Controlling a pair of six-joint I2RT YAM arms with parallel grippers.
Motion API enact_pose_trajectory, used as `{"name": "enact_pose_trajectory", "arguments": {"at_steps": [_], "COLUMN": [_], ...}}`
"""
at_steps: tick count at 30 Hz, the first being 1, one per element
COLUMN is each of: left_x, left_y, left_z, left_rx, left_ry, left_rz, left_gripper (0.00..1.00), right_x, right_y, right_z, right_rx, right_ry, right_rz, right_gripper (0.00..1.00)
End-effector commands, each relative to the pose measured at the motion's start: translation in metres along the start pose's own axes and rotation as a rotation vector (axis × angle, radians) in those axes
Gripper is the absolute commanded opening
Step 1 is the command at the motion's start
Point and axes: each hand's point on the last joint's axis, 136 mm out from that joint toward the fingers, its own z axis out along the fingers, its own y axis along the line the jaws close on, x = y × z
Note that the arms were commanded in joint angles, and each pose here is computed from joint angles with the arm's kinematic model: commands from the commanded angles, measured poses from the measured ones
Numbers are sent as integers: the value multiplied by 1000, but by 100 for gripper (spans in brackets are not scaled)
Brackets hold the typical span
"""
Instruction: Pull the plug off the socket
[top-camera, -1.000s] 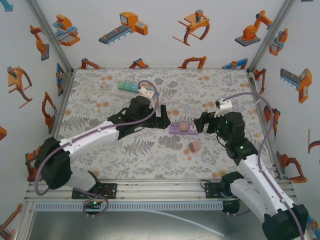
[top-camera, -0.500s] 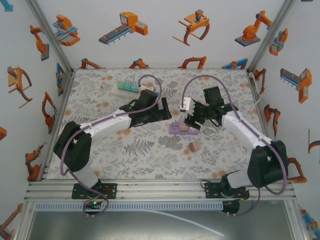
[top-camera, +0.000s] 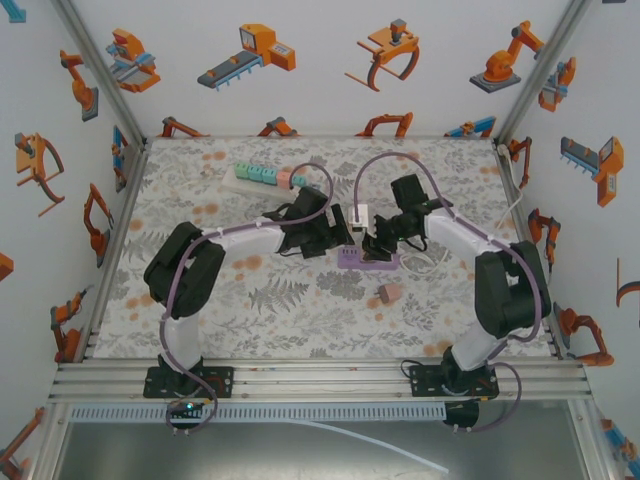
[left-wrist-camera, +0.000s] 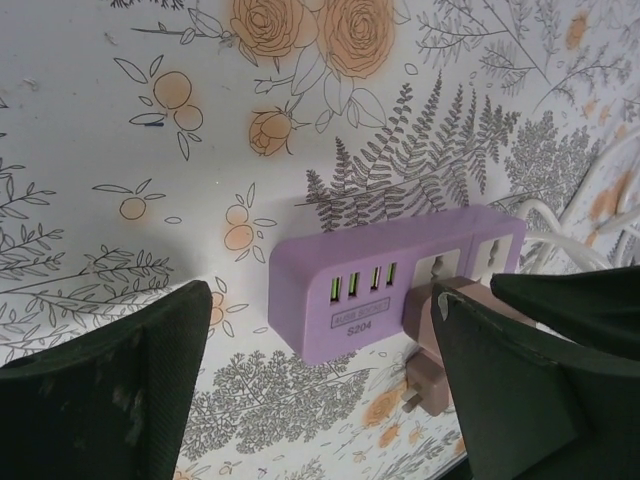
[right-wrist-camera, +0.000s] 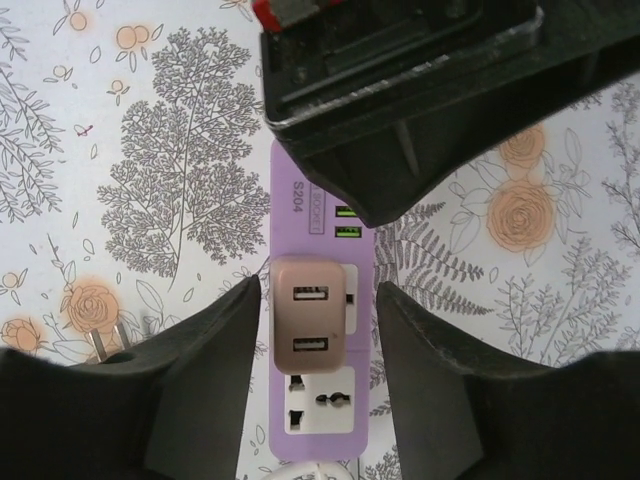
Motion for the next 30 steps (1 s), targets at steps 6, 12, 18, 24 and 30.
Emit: {"name": "enact_pose_trajectory", "arguments": {"at_steps": [6, 12, 18, 24, 30], "left_x": [18, 43, 66, 75, 78], "left_y": [3, 8, 35, 59, 73], "left_z": [15, 24, 32, 37, 37], "left_rx": [-41, -92, -175, -251, -299], "left_ry": [83, 180, 239, 248, 235], "left_rz": [28, 103, 104, 89, 76], "left_gripper": [67, 58, 54, 51, 51], "right_x": [13, 10, 3, -17, -33], "right_y": [15, 15, 15, 18, 20], "right_z": [12, 11, 11, 2, -11], "right_rx": [-55, -50, -30, -28, 7], "right_ry": [24, 16, -6, -73, -110], "right_rz": [-13, -28, -69, -93, -137], "right_gripper": [38, 28, 16, 3, 0]}}
